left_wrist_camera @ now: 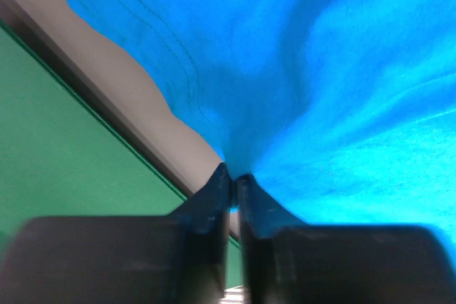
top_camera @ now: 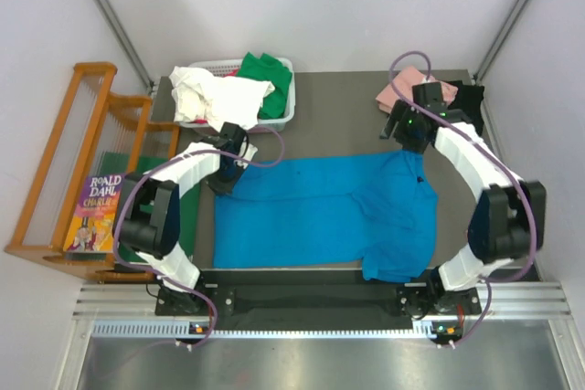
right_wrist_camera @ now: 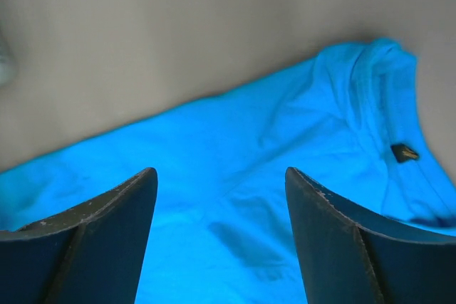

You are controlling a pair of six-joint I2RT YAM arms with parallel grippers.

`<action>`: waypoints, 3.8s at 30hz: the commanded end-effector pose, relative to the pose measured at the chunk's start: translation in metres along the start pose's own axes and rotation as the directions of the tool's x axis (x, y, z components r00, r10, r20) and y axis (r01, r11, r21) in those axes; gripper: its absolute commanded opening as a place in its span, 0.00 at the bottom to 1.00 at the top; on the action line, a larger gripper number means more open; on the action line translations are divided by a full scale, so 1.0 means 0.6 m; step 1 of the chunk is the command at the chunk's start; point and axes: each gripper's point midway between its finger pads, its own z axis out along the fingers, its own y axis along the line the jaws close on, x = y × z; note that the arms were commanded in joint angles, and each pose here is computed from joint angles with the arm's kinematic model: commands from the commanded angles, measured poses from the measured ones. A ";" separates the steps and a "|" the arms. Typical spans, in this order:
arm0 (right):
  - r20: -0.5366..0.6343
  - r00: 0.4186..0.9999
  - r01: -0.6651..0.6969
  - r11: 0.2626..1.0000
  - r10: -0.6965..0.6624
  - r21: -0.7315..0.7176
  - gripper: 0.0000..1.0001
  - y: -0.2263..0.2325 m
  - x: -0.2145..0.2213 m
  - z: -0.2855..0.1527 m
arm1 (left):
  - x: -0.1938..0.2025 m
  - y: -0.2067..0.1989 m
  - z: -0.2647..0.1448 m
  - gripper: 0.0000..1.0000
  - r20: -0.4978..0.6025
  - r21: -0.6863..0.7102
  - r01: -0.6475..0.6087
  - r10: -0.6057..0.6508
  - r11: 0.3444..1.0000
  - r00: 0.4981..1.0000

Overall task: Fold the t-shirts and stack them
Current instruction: Fold the tshirt

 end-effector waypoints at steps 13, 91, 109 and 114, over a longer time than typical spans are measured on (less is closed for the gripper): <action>-0.105 0.994 -0.016 0.998 0.022 0.055 0.71 -0.027 0.020 0.115 | -0.023 0.036 -0.070 0.87 0.100 -0.073 0.002 0.005 0.997 0.995; -0.290 0.923 -0.325 0.915 0.252 -0.240 0.79 0.017 0.066 0.149 | -0.114 -0.011 0.087 0.77 0.017 0.044 -0.014 0.014 0.999 1.000; -0.276 0.923 -0.321 0.932 0.269 -0.165 0.76 -0.009 0.018 0.201 | -0.144 0.056 0.146 0.77 -0.006 0.001 0.084 -0.084 0.996 0.996; -0.272 0.921 -0.331 0.927 0.278 -0.174 0.75 -0.007 0.013 0.203 | -0.173 0.077 0.136 0.77 0.018 -0.008 0.092 -0.092 0.996 0.996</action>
